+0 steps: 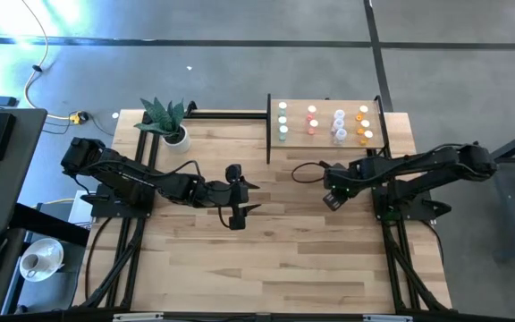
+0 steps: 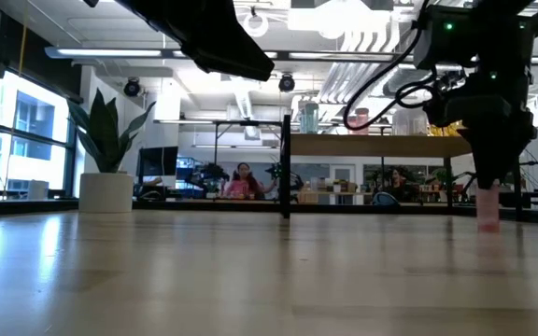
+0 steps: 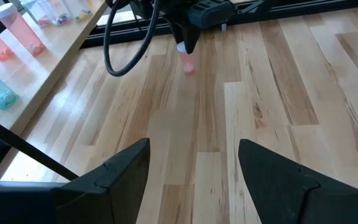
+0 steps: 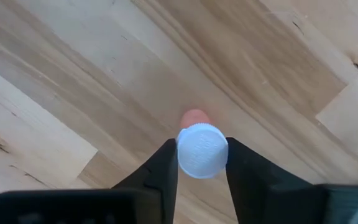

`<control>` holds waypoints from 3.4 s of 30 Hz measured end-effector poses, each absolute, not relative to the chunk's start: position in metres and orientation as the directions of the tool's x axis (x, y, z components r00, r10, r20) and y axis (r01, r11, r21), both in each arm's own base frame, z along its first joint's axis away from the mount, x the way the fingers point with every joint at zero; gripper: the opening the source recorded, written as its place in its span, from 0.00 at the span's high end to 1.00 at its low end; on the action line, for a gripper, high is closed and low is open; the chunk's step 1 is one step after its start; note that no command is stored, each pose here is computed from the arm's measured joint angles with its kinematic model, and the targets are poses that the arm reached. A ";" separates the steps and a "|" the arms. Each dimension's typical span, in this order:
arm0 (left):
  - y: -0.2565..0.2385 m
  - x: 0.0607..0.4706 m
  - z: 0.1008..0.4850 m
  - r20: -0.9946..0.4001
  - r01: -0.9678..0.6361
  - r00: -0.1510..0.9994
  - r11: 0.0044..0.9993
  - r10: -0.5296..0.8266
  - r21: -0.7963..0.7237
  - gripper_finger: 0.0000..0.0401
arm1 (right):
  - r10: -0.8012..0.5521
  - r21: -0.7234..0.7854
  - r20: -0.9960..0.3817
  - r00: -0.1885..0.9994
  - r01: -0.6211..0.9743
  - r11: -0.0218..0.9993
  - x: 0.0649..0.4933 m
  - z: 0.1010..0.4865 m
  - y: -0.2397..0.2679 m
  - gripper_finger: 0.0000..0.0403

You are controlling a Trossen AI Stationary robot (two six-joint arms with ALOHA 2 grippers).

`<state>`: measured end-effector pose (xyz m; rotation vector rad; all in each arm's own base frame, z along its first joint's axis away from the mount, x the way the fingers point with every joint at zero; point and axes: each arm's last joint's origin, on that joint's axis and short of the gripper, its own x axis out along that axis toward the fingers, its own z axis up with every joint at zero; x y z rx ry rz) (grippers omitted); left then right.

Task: Pick and place medicine bottles onto shelf by color
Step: Put the pink pill bottle on the shelf aligned with the pink pill bottle

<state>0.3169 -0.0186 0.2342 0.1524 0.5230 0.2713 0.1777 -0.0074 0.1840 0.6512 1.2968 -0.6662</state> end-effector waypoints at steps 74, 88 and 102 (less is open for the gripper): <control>-0.019 0.317 0.234 -0.472 -0.216 0.831 0.953 0.293 0.212 0.41 | -0.238 -0.088 -0.967 0.092 0.753 0.652 0.287 0.347 -0.134 0.77; -0.019 0.317 0.234 -0.472 -0.216 0.831 0.953 0.293 0.212 0.41 | -0.232 -0.051 -0.969 0.085 0.850 0.525 0.288 0.346 -0.130 0.77; -0.019 0.316 0.233 -0.479 -0.214 0.827 0.953 0.294 0.215 0.41 | -0.235 -0.110 -0.972 0.024 0.836 0.538 0.296 0.332 -0.136 0.77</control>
